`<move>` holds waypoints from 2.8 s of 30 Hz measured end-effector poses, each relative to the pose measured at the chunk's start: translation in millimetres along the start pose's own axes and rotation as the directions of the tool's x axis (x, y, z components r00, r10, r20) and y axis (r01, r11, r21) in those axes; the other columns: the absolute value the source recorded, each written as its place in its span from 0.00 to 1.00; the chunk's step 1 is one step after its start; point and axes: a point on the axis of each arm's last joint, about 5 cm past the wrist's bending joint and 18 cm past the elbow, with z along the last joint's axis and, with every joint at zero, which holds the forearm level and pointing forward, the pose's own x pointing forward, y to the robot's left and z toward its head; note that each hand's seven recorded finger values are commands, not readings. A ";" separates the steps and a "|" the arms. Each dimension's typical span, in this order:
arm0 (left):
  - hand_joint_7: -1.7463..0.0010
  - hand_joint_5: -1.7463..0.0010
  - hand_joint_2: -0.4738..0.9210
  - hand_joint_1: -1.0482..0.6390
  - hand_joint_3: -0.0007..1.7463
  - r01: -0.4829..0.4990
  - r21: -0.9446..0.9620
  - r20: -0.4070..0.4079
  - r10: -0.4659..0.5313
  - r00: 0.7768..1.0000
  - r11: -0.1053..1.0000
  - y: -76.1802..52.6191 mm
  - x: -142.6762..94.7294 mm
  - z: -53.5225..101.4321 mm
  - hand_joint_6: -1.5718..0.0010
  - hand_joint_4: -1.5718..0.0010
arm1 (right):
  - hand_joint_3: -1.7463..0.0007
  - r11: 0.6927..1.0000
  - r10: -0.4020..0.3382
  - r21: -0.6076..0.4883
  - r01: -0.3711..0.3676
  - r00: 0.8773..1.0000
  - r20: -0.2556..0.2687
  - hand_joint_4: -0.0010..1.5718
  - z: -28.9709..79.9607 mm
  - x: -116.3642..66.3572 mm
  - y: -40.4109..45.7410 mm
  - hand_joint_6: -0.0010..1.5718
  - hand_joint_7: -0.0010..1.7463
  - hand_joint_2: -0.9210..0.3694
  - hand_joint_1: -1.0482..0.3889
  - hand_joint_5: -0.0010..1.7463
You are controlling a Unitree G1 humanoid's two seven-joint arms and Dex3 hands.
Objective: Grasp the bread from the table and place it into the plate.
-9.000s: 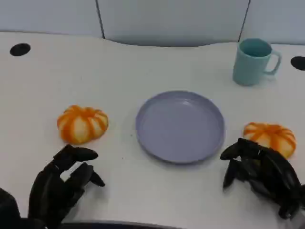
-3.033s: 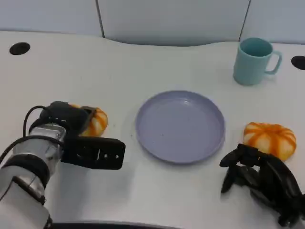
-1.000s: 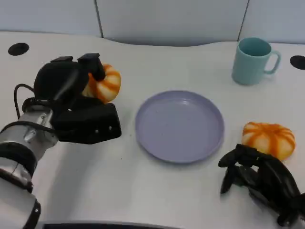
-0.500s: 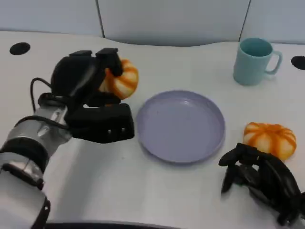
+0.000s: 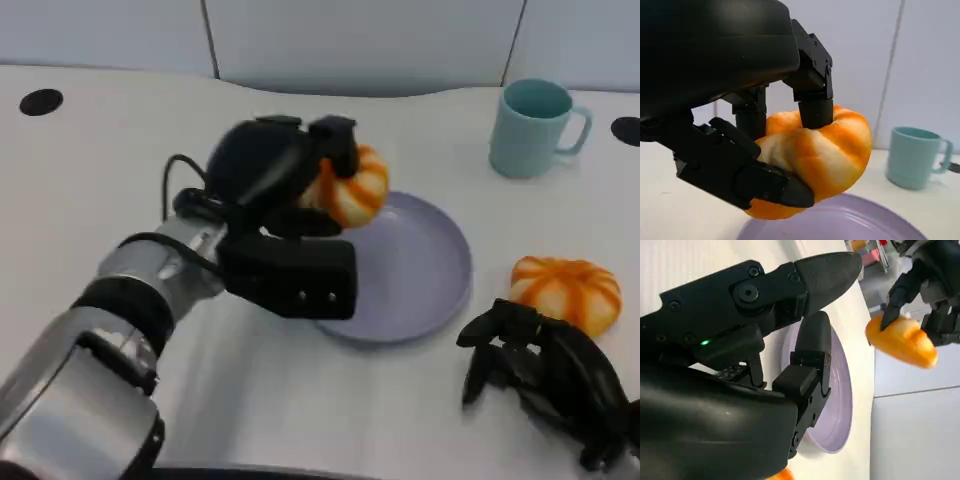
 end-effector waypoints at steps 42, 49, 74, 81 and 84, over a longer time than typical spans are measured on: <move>0.87 0.93 1.00 0.14 0.09 0.348 0.154 -0.044 -0.345 0.938 0.925 -12.9 15.3 22.6 0.96 1.00 | 0.95 1.000 0.010 -0.011 -0.010 1.000 0.011 0.42 -3.9 0.5 6.7 0.47 0.62 0.00 0.33 0.92; 0.82 1.00 1.00 0.13 0.09 0.352 0.162 -0.043 -0.350 0.936 0.922 -13.3 15.1 22.7 1.00 1.00 | 0.95 1.000 0.010 -0.030 -0.010 1.000 0.022 0.42 -3.4 0.4 7.0 0.46 0.63 0.00 0.34 0.93; 0.79 0.78 1.00 0.11 0.11 0.356 0.166 -0.043 -0.354 0.934 0.920 -13.6 15.0 22.8 0.99 0.98 | 0.95 1.000 0.009 -0.030 -0.008 1.000 0.023 0.42 -3.9 -0.1 6.8 0.46 0.63 0.00 0.33 0.93; 0.55 0.43 1.00 0.12 0.11 0.308 0.111 -0.031 -0.306 0.952 0.945 -3.3 13.1 13.3 1.00 1.00 | 0.95 1.000 0.020 0.017 -0.020 1.000 0.011 0.40 -3.8 1.0 4.9 0.46 0.61 0.00 0.35 0.92; 0.54 0.42 1.00 0.12 0.11 0.298 0.111 -0.028 -0.297 0.954 0.948 -2.1 12.3 11.6 1.00 1.00 | 0.95 0.999 0.018 0.028 -0.018 1.000 0.011 0.40 -3.8 0.7 4.1 0.46 0.61 0.00 0.35 0.92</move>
